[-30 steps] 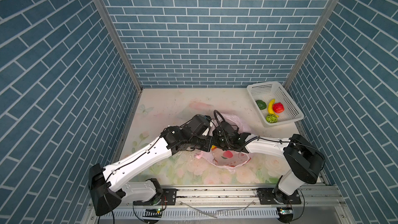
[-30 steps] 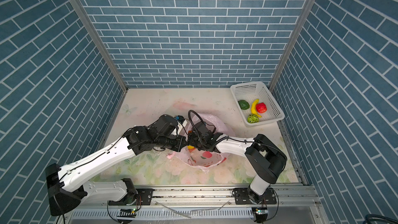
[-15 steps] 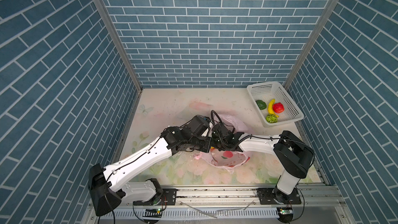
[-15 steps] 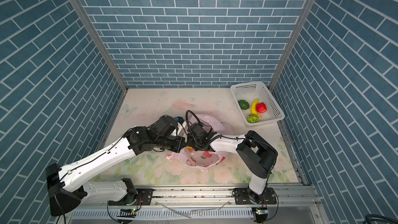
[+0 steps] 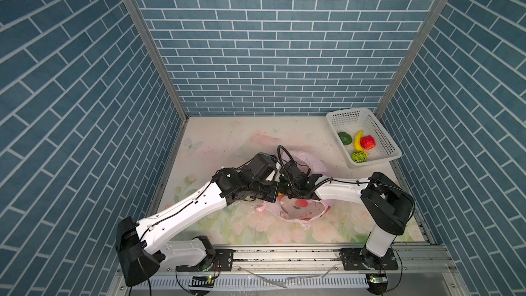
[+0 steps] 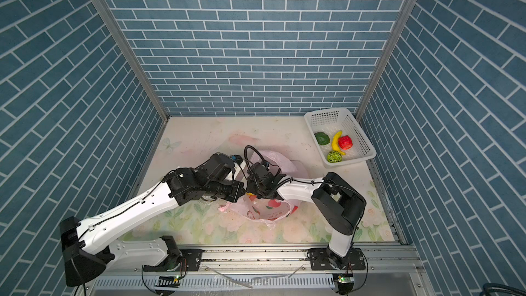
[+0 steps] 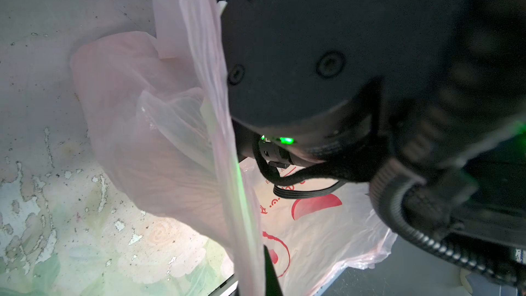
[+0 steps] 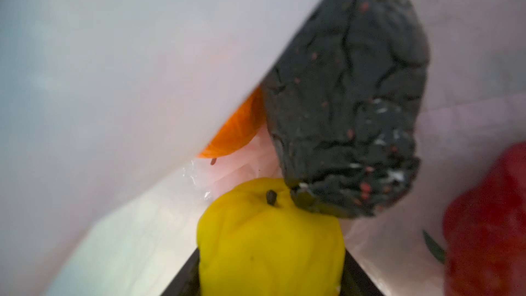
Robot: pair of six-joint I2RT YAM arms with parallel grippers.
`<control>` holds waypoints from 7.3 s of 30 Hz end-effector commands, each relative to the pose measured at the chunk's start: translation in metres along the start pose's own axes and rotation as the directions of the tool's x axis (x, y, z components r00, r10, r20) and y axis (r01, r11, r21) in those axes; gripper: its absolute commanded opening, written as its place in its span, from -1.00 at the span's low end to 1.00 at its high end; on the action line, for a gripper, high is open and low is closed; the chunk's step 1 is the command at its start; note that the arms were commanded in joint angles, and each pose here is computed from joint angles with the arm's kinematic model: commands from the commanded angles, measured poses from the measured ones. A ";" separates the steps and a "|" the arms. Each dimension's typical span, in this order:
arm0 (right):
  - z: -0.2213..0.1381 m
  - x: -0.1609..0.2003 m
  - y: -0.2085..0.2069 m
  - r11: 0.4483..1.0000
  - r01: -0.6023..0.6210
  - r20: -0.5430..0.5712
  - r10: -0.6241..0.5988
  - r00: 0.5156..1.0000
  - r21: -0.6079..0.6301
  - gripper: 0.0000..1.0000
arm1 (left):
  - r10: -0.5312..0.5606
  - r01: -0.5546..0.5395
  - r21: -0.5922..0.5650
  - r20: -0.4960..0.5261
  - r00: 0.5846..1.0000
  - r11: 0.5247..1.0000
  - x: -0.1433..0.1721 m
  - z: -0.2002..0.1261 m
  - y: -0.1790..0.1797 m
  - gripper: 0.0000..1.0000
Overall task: Untie the knot of the plastic bag and take out the fruit
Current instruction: Pick up the fruit from the plastic bag, then place the fruit in the basket, then pick up the fruit from the plastic bag.
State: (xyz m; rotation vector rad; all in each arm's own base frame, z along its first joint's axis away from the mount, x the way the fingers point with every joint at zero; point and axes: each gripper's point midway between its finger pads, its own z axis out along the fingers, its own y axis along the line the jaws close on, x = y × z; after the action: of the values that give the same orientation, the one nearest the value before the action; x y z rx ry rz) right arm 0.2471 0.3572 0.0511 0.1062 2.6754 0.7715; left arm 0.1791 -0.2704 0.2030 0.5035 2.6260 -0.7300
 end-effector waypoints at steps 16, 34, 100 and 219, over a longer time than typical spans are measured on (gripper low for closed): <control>-0.112 0.018 -0.017 0.996 0.079 -0.037 -0.078 0.996 0.033 -0.14 | -0.002 0.002 0.002 0.089 0.996 1.000 -0.029 0.005 -0.003 -1.00; -0.209 0.006 0.016 0.979 0.186 0.027 -0.185 0.982 -0.078 -0.13 | -0.008 0.008 -0.004 0.074 0.997 1.000 -0.033 0.013 -0.005 -1.00; -0.238 -0.269 -0.163 0.990 -0.130 0.349 0.101 0.932 0.059 0.61 | -0.029 0.027 0.031 0.068 0.997 0.999 -0.019 -0.001 -0.005 -1.00; -0.031 -0.049 -0.017 0.996 -0.083 0.135 0.087 0.987 -0.034 -0.17 | -0.015 0.015 0.015 0.040 0.999 1.000 -0.017 0.017 0.000 -1.00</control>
State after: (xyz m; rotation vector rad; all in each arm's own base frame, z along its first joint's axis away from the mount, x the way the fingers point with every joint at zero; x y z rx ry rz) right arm 0.3076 0.3283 0.0750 0.2652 2.4843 0.7695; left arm 0.1872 -0.2826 0.1919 0.4858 2.6272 -0.7883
